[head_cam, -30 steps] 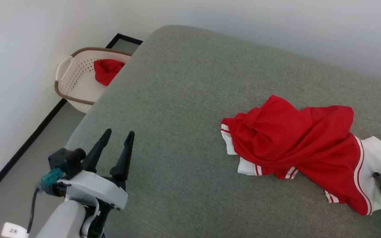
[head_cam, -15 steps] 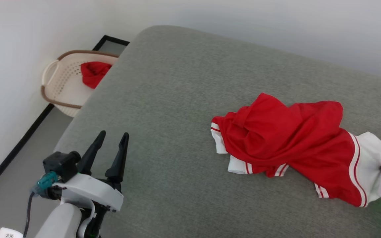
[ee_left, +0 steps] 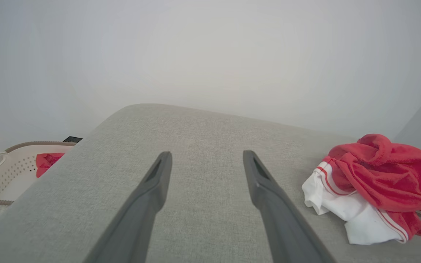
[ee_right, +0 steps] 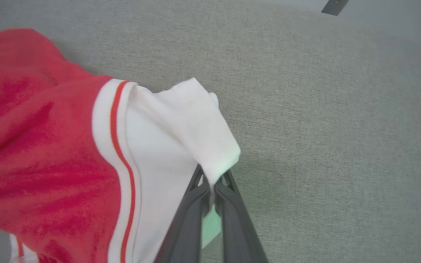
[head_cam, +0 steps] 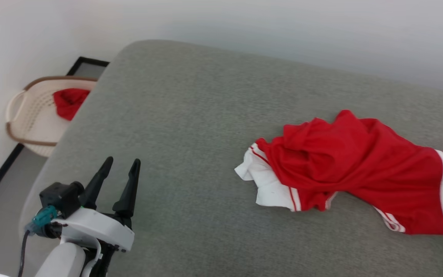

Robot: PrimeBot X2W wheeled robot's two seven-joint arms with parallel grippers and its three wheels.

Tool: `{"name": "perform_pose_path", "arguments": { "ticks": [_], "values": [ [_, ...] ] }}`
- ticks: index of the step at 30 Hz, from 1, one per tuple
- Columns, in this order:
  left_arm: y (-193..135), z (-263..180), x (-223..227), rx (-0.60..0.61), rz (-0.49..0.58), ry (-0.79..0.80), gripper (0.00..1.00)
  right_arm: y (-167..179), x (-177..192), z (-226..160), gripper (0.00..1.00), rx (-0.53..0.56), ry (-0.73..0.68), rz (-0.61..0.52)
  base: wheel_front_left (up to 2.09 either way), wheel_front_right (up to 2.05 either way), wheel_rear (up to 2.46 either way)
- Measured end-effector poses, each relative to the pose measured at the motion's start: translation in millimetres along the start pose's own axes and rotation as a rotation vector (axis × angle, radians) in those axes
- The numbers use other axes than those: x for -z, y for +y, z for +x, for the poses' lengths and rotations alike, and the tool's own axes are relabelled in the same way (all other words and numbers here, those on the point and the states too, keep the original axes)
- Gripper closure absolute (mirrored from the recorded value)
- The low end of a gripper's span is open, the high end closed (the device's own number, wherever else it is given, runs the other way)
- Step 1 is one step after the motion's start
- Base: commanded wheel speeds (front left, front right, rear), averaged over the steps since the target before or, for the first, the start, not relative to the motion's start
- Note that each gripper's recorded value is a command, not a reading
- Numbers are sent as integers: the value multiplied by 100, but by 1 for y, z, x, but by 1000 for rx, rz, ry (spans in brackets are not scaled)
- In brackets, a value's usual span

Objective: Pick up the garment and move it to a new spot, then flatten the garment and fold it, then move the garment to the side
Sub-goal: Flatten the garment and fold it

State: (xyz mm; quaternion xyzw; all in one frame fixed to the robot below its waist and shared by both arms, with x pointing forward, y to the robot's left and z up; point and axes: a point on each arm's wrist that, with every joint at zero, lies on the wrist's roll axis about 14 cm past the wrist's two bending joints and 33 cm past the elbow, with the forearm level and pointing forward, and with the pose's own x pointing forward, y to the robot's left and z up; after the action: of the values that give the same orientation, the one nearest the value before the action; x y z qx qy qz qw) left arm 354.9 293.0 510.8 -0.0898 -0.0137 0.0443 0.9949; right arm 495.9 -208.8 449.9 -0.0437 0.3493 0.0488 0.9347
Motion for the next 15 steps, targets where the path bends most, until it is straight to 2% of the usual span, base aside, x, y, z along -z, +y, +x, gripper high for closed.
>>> {"name": "perform_pose_path", "arguments": {
  "ticks": [10,15],
  "values": [
    [-23,14,7,76,-3,17,0,-72,25,-32,100,157,19,73,0,0,0],
    [-28,17,10,97,5,29,0,-87,37,-39,100,195,25,116,0,0,0]
  ]
}}
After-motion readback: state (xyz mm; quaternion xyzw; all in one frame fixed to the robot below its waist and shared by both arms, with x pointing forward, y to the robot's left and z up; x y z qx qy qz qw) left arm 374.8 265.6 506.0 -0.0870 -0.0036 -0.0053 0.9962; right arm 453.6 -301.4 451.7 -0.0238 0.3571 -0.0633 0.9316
